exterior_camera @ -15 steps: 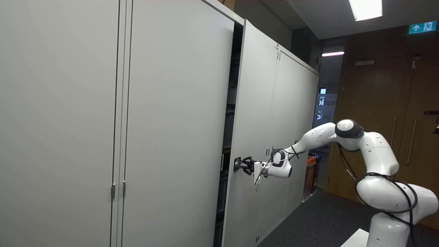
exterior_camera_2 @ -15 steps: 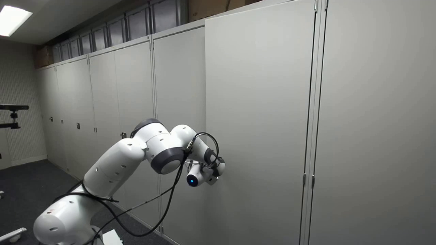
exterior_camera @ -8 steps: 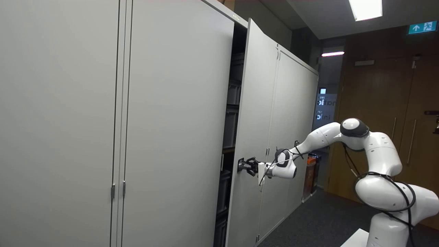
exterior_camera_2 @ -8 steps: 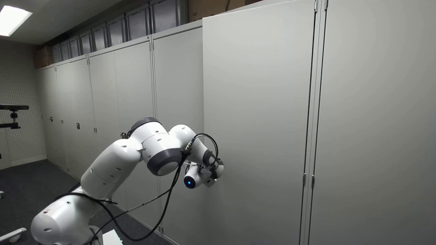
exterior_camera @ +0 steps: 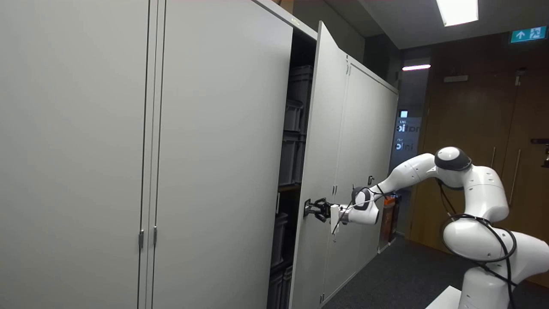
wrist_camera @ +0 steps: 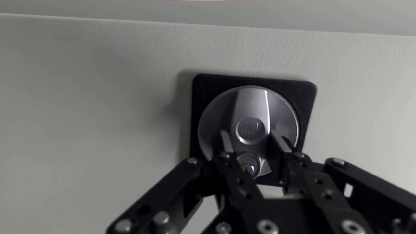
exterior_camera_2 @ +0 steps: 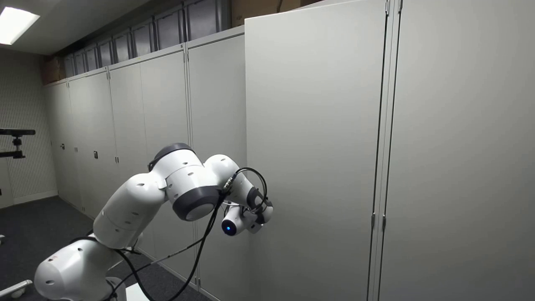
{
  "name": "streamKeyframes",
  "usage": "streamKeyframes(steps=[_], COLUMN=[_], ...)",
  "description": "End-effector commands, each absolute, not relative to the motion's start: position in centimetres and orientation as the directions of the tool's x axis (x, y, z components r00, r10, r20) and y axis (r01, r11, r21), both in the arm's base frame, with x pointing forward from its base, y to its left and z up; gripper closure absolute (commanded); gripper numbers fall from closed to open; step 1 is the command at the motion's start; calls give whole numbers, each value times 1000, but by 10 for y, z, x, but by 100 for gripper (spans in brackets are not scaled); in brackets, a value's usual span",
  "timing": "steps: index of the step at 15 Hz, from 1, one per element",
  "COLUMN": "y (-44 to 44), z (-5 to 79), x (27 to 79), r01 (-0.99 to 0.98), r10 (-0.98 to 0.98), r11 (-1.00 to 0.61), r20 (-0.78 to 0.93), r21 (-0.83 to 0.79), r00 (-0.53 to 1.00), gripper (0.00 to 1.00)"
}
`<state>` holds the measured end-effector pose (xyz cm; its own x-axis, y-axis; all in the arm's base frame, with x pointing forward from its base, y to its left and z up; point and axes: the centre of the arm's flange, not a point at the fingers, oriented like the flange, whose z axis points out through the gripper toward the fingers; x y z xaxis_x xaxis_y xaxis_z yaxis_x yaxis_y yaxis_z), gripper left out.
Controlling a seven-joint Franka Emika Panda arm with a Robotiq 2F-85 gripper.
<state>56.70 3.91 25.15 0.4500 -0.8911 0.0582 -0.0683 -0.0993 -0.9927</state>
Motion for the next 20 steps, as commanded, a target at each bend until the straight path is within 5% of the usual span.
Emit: streamKeyframes(steps=[1, 20], y=[42, 10], z=[292, 299], x=[541, 492], r01=[-2, -1], r10=[-874, -857], r11=[-112, -144], r20=[97, 124], r21=[-994, -990], r00=[476, 501], gripper=[92, 92])
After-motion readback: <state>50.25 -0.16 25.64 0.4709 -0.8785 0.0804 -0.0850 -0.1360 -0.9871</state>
